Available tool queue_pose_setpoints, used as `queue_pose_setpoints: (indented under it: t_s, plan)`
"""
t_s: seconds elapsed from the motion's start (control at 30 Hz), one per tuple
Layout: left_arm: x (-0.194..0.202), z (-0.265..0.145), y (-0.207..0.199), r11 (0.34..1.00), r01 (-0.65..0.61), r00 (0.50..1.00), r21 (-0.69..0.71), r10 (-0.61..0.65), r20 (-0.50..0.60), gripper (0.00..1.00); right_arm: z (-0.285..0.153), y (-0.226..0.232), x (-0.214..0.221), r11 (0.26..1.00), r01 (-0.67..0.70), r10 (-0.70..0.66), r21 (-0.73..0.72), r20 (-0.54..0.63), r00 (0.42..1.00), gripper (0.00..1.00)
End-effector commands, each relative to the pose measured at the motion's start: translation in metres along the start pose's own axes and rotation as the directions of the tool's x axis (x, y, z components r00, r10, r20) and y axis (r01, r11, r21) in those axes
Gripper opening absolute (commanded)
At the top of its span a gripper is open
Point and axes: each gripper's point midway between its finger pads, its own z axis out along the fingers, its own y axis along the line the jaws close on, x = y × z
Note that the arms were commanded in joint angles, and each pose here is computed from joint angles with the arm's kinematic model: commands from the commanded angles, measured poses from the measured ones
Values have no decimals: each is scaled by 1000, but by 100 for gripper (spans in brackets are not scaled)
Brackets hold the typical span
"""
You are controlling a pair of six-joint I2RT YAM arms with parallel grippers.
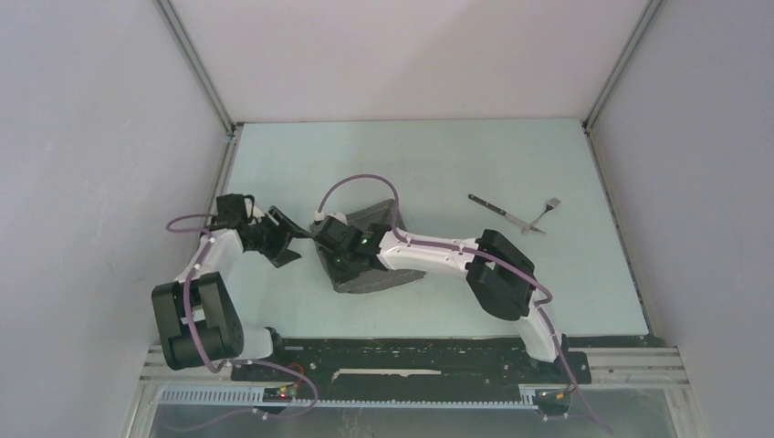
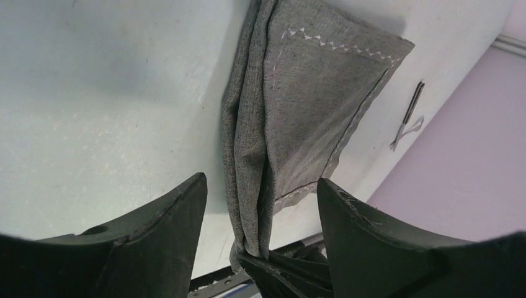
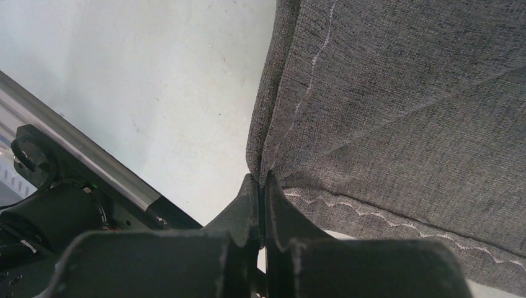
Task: Fold the napkin into a case and place the utensils inside
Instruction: Pick up the upper triangle-folded napkin from the center of the board.
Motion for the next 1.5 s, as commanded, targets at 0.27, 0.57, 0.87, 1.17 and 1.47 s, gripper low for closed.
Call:
queue_pose_setpoints:
  t_s: [0.27, 0.57, 0.87, 1.17, 1.47]
  plan:
    - [4, 35, -3, 994, 49, 995, 100, -40, -97, 71, -33, 18, -27, 996, -10, 19, -92, 96, 995, 0]
    - [7, 61, -1, 993, 84, 989, 88, -72, -132, 70, -36, 16, -28, 996, 0, 9, -90, 98, 995, 0]
    - [3, 74, 5, 990, 121, 985, 78, -110, -131, 59, -48, 21, -28, 993, 5, 7, -121, 99, 995, 0]
    - [-7, 71, -8, 987, 115, 990, 112, -105, -94, 34, -55, 19, -26, 991, 10, 3, -135, 101, 995, 0]
    - [-31, 16, -25, 998, -14, 997, 67, 9, 80, 5, -61, 51, -7, 969, 108, -96, -221, 63, 993, 0]
